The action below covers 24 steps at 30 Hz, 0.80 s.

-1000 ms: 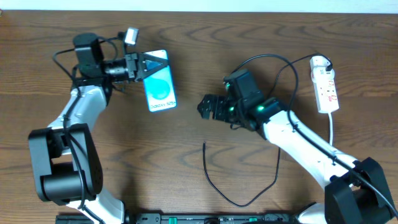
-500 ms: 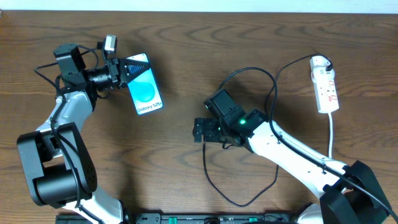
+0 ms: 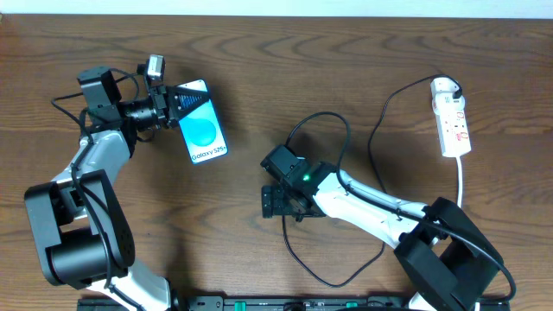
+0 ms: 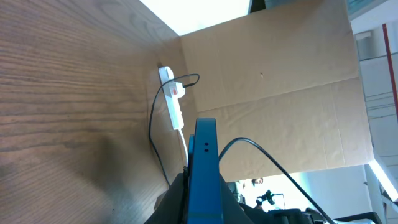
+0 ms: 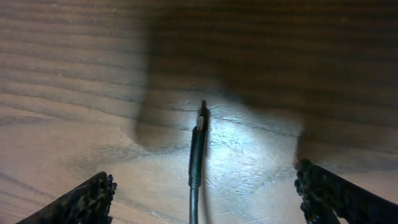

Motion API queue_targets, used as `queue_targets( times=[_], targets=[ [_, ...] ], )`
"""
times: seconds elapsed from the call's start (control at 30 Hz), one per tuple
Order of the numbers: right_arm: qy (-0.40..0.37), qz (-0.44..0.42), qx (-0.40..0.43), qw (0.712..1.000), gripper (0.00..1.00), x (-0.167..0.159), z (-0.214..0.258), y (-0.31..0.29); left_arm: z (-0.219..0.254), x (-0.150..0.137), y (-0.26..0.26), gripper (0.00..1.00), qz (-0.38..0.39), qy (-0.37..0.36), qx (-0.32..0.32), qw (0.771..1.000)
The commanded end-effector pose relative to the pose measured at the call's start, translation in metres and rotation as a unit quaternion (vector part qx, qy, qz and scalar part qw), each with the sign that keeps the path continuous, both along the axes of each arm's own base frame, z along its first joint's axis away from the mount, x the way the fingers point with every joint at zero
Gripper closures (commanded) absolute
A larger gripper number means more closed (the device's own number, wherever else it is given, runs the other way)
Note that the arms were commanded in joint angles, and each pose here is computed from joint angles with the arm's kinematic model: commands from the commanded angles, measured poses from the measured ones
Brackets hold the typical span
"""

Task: Plug charger to phone and switch on socket
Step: 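Lower the right gripper and grasp the black cable's plug end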

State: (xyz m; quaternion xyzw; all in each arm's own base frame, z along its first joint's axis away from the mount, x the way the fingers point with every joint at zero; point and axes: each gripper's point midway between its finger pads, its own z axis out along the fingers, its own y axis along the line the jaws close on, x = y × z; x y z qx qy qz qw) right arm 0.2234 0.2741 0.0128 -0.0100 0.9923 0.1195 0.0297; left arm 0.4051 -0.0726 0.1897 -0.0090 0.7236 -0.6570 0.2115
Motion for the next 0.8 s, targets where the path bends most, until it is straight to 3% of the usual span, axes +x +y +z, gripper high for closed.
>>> queue_targets(
  times=[0.0, 0.2, 0.47, 0.77],
  targets=[
    [0.008, -0.019, -0.005, 1.000, 0.18, -0.002, -0.001, -0.002, 0.012, -0.006, 0.000, 0.93, -0.011, -0.020, -0.003, 1.000],
    [0.044, -0.031, -0.022, 0.998, 0.44, -0.012, -0.017, -0.006, 0.010, -0.004, 0.000, 0.92, -0.006, -0.019, 0.000, 1.000],
    [0.062, -0.033, -0.020, 0.997, 0.53, -0.016, -0.023, -0.006, 0.010, -0.004, 0.000, 0.92, -0.006, -0.019, 0.000, 1.000],
    [0.061, -0.033, -0.020, 0.997, 0.75, -0.016, -0.023, -0.006, 0.010, -0.004, 0.000, 0.93, -0.006, -0.019, 0.000, 1.000]
  ],
)
